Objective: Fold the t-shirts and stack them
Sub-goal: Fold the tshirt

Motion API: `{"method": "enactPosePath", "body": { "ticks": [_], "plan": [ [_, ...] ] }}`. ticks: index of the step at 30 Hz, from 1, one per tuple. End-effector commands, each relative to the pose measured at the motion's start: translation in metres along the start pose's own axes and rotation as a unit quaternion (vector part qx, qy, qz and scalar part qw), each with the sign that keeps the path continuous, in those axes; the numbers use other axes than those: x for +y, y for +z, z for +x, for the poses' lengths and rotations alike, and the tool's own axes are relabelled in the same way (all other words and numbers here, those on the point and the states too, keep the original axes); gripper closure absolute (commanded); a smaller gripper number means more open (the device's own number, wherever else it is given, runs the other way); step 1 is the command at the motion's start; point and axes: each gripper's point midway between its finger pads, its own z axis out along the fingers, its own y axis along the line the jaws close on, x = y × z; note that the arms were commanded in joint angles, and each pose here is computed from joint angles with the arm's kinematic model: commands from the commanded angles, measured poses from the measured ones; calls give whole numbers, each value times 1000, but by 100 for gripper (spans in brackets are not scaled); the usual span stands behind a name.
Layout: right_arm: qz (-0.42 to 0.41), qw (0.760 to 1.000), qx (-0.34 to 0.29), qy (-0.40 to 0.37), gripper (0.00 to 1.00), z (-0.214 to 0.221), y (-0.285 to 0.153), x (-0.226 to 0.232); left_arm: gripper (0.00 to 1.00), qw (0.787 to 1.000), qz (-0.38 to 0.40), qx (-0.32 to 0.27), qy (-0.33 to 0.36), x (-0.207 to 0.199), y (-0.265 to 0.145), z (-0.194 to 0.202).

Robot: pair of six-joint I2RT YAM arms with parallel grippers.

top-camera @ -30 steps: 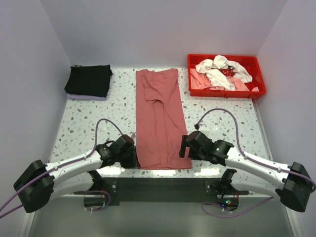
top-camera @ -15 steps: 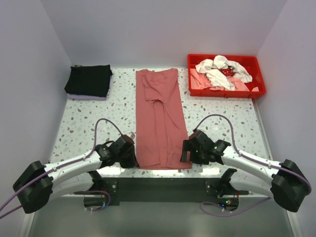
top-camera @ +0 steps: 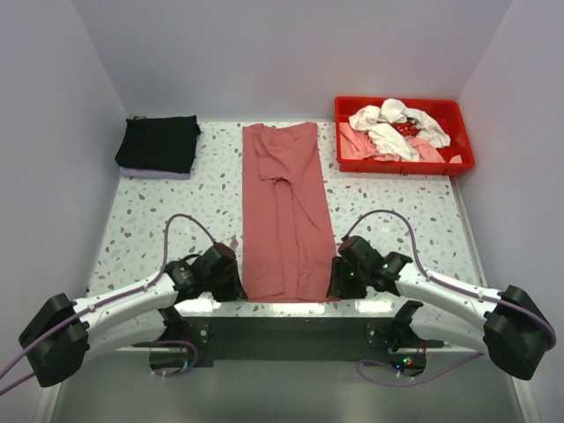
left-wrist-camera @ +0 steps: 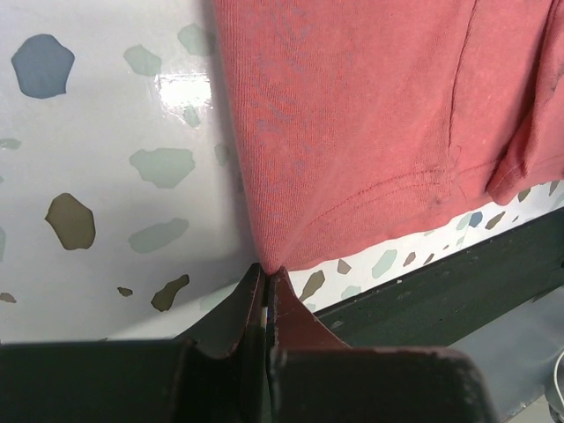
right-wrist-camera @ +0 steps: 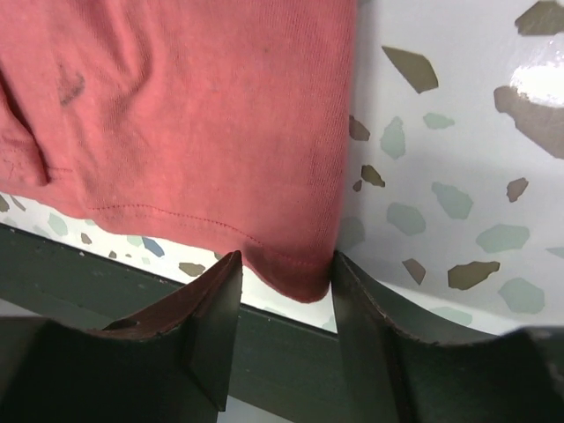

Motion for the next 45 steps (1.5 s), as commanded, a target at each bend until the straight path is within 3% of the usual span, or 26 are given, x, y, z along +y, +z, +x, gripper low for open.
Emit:
{"method": "enactPosePath", "body": {
  "ticks": [1,9,14,25,33,37,45],
  "plan": [
    [-9,1000,16,2,52,9,0,0,100,1000,2,-6,-3,0,0,-1],
    [-20,999,25,-2,69,8,7,7,100,1000,4,-6,-5,-1,0,-1],
    [-34,999,31,-5,100,10,6,11,100,1000,10,-3,-7,-2,-2,1],
    [-81,995,52,3,100,27,-1,17,100,999,15,20,-25,6,-5,23],
    [-117,992,31,-22,100,18,-18,32,100,998,55,-20,-16,-18,-21,9],
    [-109,993,-10,-41,100,-9,-25,46,100,997,53,-49,-2,-35,-29,-12],
    [-84,988,-106,-76,100,-85,-50,73,100,989,-27,-137,44,-46,-46,-72]
  ]
}}
